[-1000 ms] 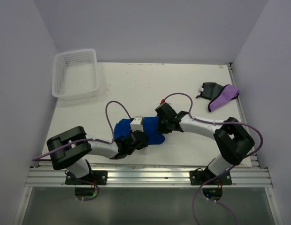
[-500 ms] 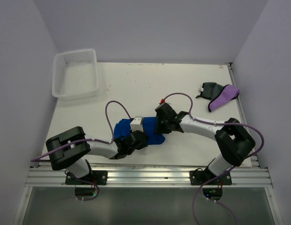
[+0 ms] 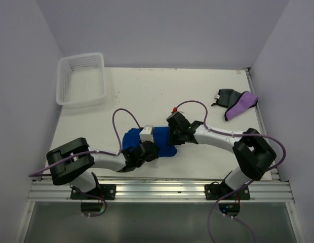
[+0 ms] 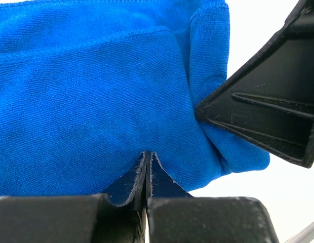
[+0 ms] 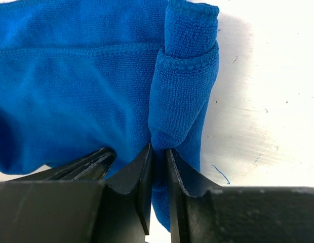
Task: Roll the towels
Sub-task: Fold the towel
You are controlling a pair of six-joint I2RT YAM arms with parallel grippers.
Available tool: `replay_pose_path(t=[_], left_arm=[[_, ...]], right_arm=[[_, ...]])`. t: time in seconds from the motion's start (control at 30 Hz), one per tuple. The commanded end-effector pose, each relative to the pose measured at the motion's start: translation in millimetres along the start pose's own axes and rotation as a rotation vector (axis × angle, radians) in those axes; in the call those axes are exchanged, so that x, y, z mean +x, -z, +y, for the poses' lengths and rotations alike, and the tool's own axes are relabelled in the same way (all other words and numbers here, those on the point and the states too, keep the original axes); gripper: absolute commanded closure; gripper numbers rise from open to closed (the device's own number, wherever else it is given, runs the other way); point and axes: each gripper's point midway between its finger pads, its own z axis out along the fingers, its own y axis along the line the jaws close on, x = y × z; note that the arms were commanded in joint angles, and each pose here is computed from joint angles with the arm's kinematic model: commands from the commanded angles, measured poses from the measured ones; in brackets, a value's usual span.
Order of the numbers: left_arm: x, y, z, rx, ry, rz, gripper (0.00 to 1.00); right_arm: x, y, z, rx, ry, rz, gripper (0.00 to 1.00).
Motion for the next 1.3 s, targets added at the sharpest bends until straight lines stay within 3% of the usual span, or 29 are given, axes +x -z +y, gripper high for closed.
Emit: replay_pose_path(t=[0.0,0.17,0.3,0.53,0.6,0.63,0.67,0.8,1.0,1.27], left_arm=[[-15,9,3,-0.010,-0.007,-0.052,1.00],[-31,22,-9,0.076,-0.002,-0.116,1.00],[-53,47,-49,0.315,-0.014,-0.224,0.99],[-46,65,-77,0.526,-0.017,-0.230,0.85],[-41,65,-79,0.549,-0.018,-0.216,0.73],[-40,65,-80,0.553,-0.018,-0.215,0.66],[-39,64,-80,0.553,-0.020,-0.212,0.54],[-32,53,-74,0.498,-0.027,-0.184,0.34],[-24,36,-51,0.314,-0.026,-0.132,0.28],[-19,23,-60,0.301,-0.022,-0.106,0.26]], right_arm=[[-12,8,13,-0.026,-0.012,-0.038,0.83],[-14,6,15,0.003,-0.019,-0.032,0.91],[-12,3,16,0.037,-0.022,-0.013,1.00],[-10,-4,26,0.051,-0.028,0.006,1.00],[-8,-4,26,0.062,-0.020,0.016,1.00],[-8,-4,29,0.059,-0.016,0.014,1.00],[-8,-5,29,0.062,-0.018,0.016,1.00],[-8,-4,31,0.061,-0.018,0.018,1.00],[-10,0,29,0.076,-0.023,0.007,1.00],[-7,-4,32,0.078,-0.039,0.012,1.00]])
